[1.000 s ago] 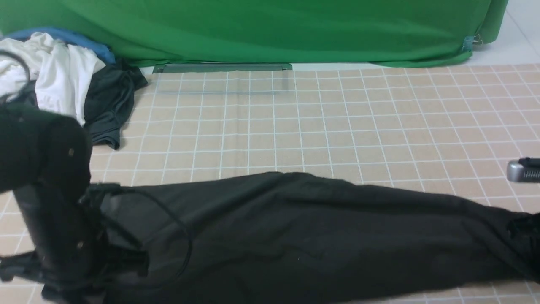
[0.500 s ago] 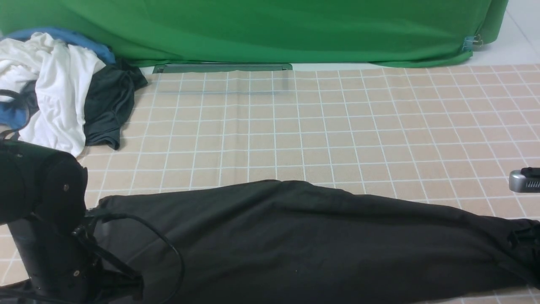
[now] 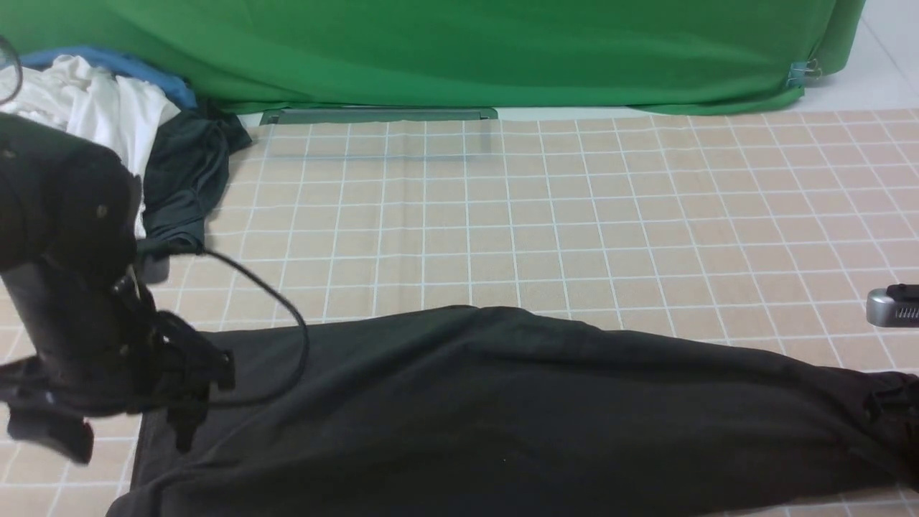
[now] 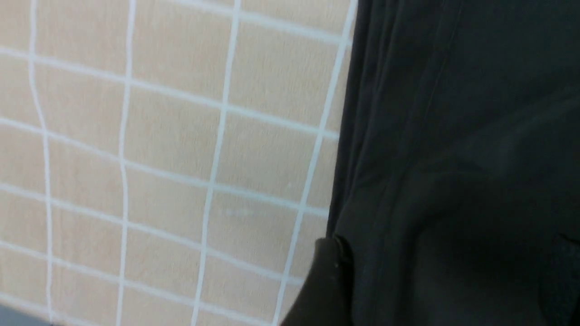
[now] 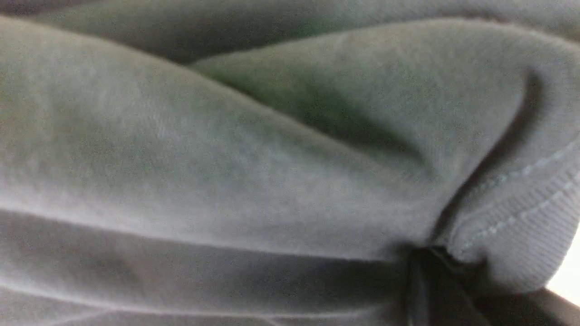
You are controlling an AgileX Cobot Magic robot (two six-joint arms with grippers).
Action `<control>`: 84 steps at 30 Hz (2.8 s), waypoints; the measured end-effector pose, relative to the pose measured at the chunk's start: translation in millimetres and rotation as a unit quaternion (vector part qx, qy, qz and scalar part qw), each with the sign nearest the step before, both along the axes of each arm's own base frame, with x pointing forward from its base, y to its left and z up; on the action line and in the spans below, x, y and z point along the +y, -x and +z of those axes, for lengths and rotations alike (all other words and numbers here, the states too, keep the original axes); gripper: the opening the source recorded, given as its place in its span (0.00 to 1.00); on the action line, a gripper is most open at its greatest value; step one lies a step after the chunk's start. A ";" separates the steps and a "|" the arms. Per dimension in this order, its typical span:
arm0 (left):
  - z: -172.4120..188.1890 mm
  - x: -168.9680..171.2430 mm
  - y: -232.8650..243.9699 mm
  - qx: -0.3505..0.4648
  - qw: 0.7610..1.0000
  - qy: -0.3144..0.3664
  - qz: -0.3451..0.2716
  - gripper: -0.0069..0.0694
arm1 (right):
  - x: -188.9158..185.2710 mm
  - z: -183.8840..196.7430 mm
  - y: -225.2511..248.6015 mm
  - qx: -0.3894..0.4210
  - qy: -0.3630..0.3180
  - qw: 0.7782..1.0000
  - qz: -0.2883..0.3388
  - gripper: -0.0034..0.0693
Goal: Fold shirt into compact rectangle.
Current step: 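Pull the folded dark garment lengthwise by its ends to straighten it flat on the table, then fold the right end of the dark garment over onto its left end with the right gripper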
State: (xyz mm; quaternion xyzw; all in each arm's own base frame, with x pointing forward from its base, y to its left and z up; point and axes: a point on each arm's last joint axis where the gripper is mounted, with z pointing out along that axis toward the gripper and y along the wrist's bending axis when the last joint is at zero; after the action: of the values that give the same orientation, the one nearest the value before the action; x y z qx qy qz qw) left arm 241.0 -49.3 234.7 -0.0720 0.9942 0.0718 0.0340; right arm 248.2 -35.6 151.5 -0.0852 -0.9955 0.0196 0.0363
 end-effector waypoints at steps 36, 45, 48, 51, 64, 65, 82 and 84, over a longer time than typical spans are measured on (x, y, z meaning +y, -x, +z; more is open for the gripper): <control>64.4 -14.7 -43.4 -0.175 0.982 0.064 -0.003 0.82 | 2.0 -0.8 -32.6 -0.053 -0.028 0.996 0.064 0.19; 77.1 -6.9 -42.2 -0.169 0.985 0.017 -0.018 0.78 | -22.8 47.0 -18.7 -0.092 0.053 0.992 0.064 0.14; 80.0 -5.3 -41.6 -0.170 0.985 0.010 -0.030 0.61 | -30.3 56.0 -14.0 -0.101 0.065 0.991 0.055 0.14; 79.9 -5.2 -41.2 -0.167 0.985 0.008 -0.034 0.42 | -30.3 55.8 -12.1 -0.091 0.063 0.992 0.052 0.14; 117.9 4.9 -54.2 -0.247 0.968 0.025 -0.034 0.11 | -12.1 140.0 -17.3 -0.130 0.057 0.990 0.027 0.14; 123.6 10.6 -54.4 -0.251 0.967 0.037 -0.025 0.11 | -11.3 156.6 -17.2 -0.149 0.065 0.986 0.026 0.14; 128.2 60.8 -51.7 -0.238 0.967 0.083 0.035 0.11 | 2.9 186.6 -13.5 -0.190 0.086 0.978 0.020 0.14; 128.2 60.7 -51.7 -0.238 0.967 0.084 0.034 0.11 | 28.6 186.2 -14.8 -0.198 0.045 0.979 0.020 0.14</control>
State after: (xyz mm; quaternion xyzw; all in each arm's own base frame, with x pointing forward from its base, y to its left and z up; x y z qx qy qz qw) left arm 292.7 11.3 362.9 -0.1235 0.9570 -0.0296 0.2607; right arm 263.0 -7.0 337.8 -0.0689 -0.9826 0.0478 -0.1655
